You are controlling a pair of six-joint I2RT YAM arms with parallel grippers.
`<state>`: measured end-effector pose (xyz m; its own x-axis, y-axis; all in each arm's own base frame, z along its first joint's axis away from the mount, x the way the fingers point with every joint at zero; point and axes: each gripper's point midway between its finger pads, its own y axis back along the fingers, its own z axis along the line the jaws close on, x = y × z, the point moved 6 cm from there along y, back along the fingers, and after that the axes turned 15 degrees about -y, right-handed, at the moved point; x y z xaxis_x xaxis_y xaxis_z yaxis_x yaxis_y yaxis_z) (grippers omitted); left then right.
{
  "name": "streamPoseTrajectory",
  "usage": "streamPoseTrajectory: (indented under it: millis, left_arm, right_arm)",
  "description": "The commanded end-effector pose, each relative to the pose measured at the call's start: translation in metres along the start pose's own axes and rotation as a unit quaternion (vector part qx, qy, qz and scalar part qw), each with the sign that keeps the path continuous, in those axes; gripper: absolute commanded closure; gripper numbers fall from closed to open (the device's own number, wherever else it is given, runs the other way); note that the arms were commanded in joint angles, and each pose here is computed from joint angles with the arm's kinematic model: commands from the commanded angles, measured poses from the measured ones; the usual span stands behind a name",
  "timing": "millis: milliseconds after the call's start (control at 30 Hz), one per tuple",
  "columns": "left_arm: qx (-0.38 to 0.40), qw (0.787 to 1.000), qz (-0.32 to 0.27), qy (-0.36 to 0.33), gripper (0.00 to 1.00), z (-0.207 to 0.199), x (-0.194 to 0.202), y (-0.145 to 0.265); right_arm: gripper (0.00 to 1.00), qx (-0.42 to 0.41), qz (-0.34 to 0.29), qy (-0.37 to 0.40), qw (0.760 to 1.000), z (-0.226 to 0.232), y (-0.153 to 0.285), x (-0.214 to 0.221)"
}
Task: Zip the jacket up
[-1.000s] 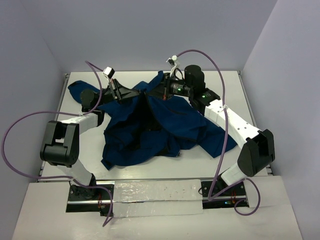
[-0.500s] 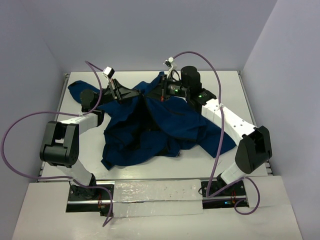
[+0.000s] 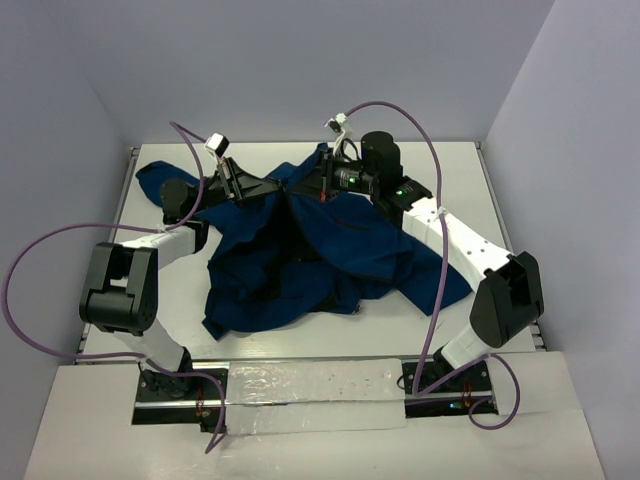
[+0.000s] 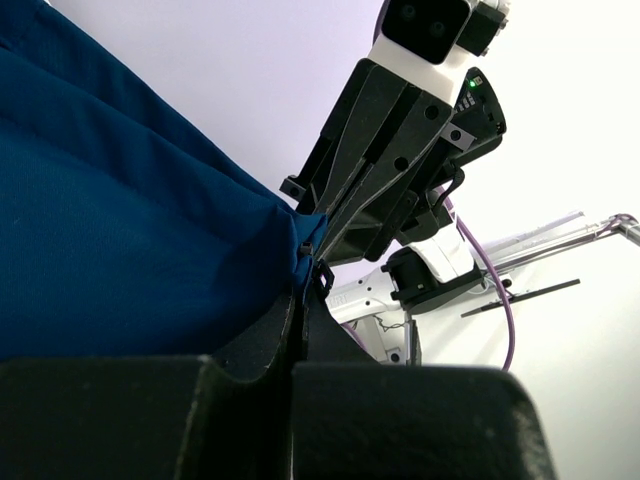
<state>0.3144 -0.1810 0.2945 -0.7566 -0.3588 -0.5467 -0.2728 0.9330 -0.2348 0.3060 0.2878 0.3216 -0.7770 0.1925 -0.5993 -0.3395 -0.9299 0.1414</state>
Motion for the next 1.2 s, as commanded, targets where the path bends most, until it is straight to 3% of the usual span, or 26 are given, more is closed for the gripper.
streamPoseTrajectory:
  millis: [0,1167]
  left_arm:
    - [0.052,0.994,-0.004,-0.096,1.00,-0.036,-0.002,-0.002]
    - [0.064,0.993,0.001,-0.098,1.00,-0.040,-0.001,-0.001]
  right_arm:
    - [1.00,-0.044,-0.027,0.035,0.998,0.028,-0.003,-0.019]
    - [1.00,-0.045,-0.034,0.033,0.998,0.027,0.000,-0.016]
